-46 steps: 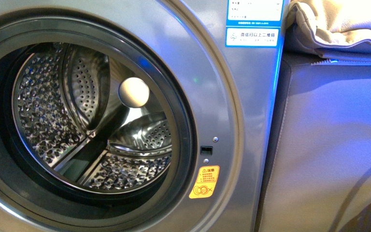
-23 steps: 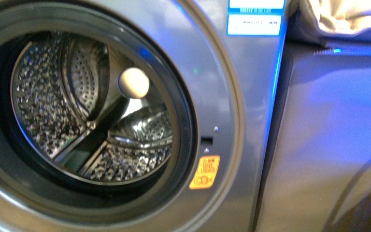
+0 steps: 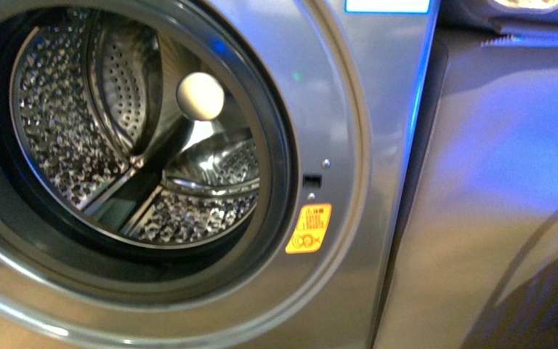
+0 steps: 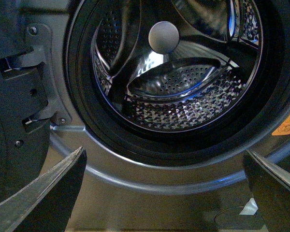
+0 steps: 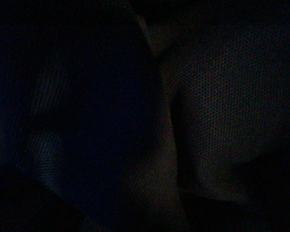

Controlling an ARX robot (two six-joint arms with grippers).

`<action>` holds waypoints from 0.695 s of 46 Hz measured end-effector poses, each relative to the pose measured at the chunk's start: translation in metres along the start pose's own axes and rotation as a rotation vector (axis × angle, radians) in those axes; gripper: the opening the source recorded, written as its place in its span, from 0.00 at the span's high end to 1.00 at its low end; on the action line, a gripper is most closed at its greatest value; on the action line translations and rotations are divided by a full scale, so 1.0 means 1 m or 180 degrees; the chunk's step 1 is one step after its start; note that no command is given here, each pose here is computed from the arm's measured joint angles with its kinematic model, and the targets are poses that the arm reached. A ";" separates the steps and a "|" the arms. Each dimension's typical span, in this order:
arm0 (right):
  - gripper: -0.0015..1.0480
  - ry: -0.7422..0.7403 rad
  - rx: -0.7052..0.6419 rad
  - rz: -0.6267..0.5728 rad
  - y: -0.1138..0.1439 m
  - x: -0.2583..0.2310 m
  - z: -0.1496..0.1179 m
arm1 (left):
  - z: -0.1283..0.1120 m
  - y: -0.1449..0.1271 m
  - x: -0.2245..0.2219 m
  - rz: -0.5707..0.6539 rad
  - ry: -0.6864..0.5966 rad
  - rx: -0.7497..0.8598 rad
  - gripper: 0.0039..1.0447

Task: Put clothes into washing machine

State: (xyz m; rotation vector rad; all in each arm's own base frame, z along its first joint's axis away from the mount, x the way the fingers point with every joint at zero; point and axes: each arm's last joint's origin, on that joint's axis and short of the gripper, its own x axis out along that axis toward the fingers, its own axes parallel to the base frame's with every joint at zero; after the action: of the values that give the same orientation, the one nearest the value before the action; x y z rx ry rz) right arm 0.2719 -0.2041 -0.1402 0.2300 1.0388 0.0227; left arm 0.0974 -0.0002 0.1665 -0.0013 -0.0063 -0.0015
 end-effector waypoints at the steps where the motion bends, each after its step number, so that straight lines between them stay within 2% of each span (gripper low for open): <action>1: 0.08 0.0012 -0.0009 -0.0010 0.000 0.002 -0.001 | 0.000 0.000 0.000 0.0000 0.0000 -0.0001 0.06; 32: 0.08 0.0163 -0.0087 -0.0018 -0.002 0.021 -0.024 | 0.000 0.000 0.000 0.0000 0.0000 0.0000 0.06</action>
State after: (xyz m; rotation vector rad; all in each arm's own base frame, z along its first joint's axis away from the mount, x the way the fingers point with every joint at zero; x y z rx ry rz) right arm 0.2623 -0.1989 -0.1699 0.2025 1.0895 0.0378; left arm 0.0974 -0.0002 0.1665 -0.0013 -0.0063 -0.0015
